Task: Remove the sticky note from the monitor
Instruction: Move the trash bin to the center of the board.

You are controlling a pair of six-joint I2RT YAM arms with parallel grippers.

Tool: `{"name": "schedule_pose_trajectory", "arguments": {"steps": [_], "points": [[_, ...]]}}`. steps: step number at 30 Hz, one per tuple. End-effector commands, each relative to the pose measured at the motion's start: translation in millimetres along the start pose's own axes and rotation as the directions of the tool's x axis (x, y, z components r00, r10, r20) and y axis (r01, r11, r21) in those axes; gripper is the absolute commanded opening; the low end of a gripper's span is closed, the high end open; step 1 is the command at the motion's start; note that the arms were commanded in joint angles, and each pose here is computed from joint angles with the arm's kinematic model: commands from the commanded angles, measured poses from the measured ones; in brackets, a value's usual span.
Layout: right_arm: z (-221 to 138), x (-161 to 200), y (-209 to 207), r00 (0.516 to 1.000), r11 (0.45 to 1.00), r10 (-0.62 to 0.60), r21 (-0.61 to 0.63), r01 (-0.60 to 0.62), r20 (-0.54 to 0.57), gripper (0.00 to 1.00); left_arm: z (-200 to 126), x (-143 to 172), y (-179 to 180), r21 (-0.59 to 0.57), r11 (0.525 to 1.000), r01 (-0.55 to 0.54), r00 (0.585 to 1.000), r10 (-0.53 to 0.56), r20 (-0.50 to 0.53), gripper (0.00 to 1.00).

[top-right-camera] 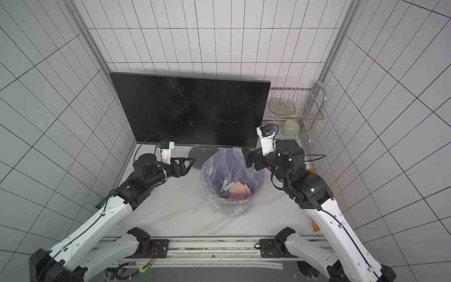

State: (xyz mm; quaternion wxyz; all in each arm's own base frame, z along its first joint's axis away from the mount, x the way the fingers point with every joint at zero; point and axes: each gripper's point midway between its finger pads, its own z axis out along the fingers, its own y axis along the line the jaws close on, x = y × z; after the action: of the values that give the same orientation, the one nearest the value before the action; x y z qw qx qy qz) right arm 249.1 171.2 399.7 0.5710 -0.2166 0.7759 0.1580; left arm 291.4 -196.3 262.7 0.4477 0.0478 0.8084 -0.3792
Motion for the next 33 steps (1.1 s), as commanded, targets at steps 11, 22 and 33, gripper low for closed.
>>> {"name": "schedule_pose_trajectory", "arguments": {"steps": [11,22,33], "points": [[5,7,-19,0.999,0.998,-0.008,0.065,0.011,-0.046,0.99,24,65,-6,0.040,0.999,0.032,0.988,-0.025,-0.151,0.76],[4,12,-27,0.998,0.997,0.007,0.080,-0.002,-0.061,0.99,33,95,-40,0.104,0.995,-0.005,0.973,0.028,-0.227,0.76],[0,18,-35,0.997,0.994,0.016,0.104,-0.008,-0.069,0.99,64,118,-76,0.166,0.986,-0.020,0.954,0.069,-0.293,0.76]]}}
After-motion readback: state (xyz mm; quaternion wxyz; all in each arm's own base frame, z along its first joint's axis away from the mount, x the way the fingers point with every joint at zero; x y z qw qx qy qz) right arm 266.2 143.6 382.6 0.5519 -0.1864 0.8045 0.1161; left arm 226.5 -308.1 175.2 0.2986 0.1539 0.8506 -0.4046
